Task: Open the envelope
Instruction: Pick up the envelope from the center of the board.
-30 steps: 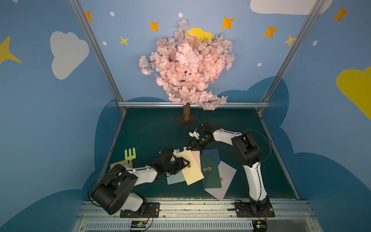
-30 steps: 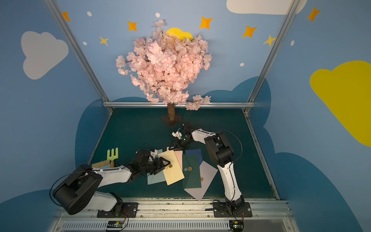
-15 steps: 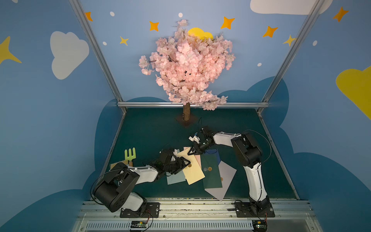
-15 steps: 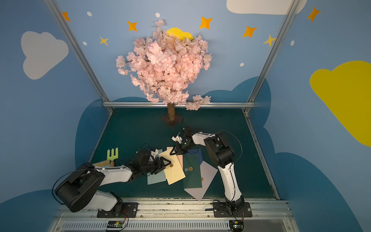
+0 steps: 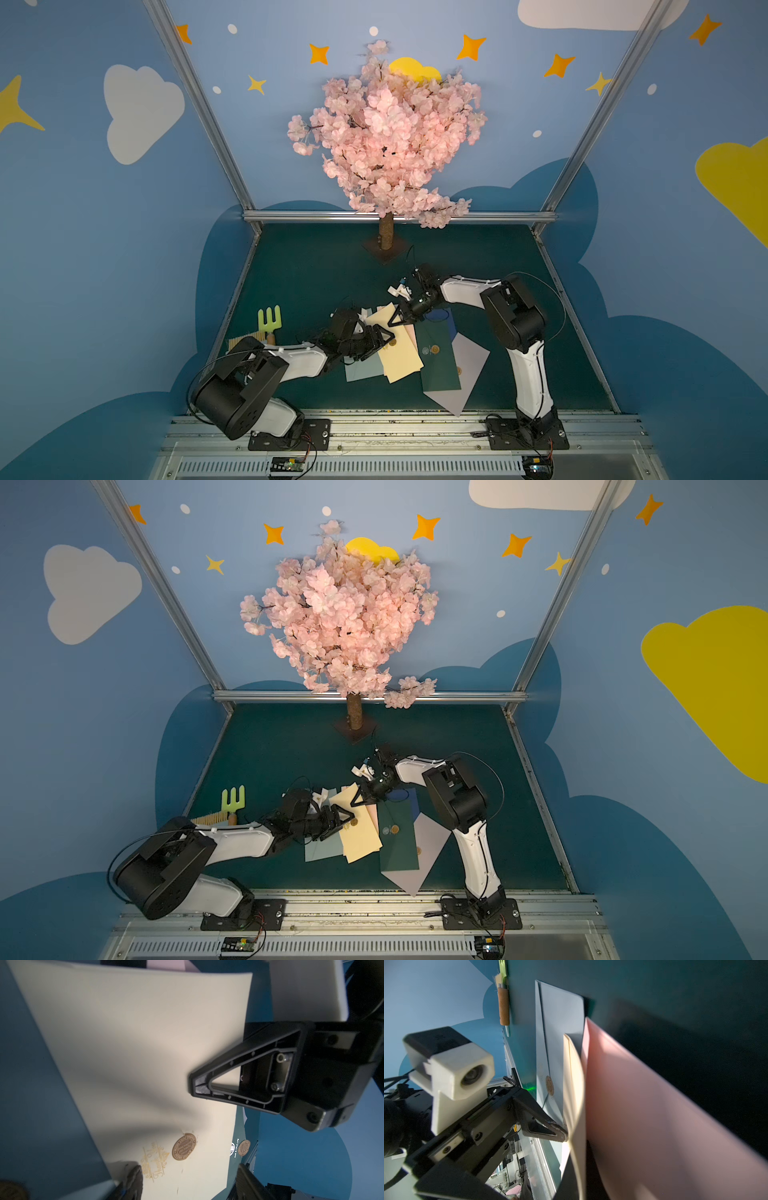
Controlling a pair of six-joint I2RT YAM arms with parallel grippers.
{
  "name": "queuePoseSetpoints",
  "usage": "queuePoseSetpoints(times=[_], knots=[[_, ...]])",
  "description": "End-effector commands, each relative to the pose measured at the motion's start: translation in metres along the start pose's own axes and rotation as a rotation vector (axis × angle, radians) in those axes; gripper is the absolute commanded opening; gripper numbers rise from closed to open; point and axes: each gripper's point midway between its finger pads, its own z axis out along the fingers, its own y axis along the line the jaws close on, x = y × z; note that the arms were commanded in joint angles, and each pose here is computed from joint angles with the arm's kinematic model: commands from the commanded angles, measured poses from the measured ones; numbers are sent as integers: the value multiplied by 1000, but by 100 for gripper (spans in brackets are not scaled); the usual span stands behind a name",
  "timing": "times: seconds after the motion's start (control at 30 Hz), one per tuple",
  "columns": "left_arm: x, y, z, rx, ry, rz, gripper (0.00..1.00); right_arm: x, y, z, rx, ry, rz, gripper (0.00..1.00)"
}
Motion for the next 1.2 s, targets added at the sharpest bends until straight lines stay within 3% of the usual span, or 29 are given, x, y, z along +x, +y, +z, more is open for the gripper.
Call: queuePoseSetpoints(times=[0.0,0.4,0.73,0.83,0.93,0.97,1.03,1.13,1.17], knots=[[3,10,-3,-53,0,5,72,-6,33,-14,-25,-19,-38,0],[-3,-10,-30,-8,-84,83,74,-19,60,-37,11,-74,-85,0],[-21,-43,-99,-37,-290,283,79,-26,86,-60,29,-125,-98,0],[-22,-44,-116,-41,-339,300,81,-23,84,-56,11,-105,-79,0],[-20,-42,-124,-37,-358,295,82,-13,57,-46,169,-53,-49,0],[-20,-42,-125,-35,-362,294,82,-10,59,-42,150,-28,-59,0],[-19,-40,-125,-35,-363,291,82,-6,74,-35,-25,4,-30,0],[-20,-39,-125,-40,-362,284,82,4,45,-27,164,51,-17,0],[-20,-39,-124,-40,-360,285,82,6,55,-22,76,67,-13,0]])
